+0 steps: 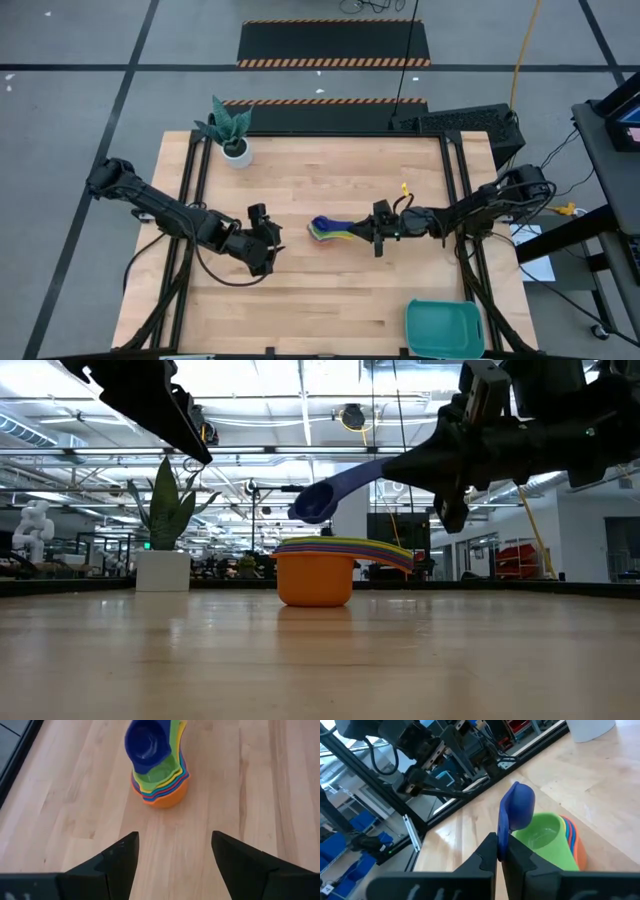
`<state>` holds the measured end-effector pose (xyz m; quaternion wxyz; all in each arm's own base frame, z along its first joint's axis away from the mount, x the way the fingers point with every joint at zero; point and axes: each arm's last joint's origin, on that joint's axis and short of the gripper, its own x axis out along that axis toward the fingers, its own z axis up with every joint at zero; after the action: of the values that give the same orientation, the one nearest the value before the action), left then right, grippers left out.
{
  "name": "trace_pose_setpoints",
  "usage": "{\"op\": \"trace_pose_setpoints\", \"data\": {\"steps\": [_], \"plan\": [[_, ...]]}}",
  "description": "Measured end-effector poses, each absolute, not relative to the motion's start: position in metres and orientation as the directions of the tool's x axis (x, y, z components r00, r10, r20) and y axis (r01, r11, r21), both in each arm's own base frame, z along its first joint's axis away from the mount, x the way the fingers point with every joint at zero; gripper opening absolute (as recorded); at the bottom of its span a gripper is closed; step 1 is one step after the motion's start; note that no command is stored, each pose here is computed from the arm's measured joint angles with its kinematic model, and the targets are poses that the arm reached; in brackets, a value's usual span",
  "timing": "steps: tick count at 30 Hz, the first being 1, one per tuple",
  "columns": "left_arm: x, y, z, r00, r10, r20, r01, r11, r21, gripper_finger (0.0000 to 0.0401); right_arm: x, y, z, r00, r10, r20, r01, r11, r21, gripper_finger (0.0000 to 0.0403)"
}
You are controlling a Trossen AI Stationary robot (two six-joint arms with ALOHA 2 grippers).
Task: Nest measuring cups in basket
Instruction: Stack the dark blue measuring cup on top of the green measuring cup
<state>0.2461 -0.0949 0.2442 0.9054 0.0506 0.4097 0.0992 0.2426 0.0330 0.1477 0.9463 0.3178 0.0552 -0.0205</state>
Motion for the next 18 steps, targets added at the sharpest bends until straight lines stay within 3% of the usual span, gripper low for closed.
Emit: {"op": "trace_pose_setpoints", "data": {"steps": [18], "plan": [[0.246, -0.095, 0.244, 0.646, 0.219, -0.731, -0.133, 0.976, 0.175, 0.0253, 0.252, 0.036, 0.124, 0.994, 0.027, -0.103, 0.048, 0.749, 0.661, 0.0004]]}}
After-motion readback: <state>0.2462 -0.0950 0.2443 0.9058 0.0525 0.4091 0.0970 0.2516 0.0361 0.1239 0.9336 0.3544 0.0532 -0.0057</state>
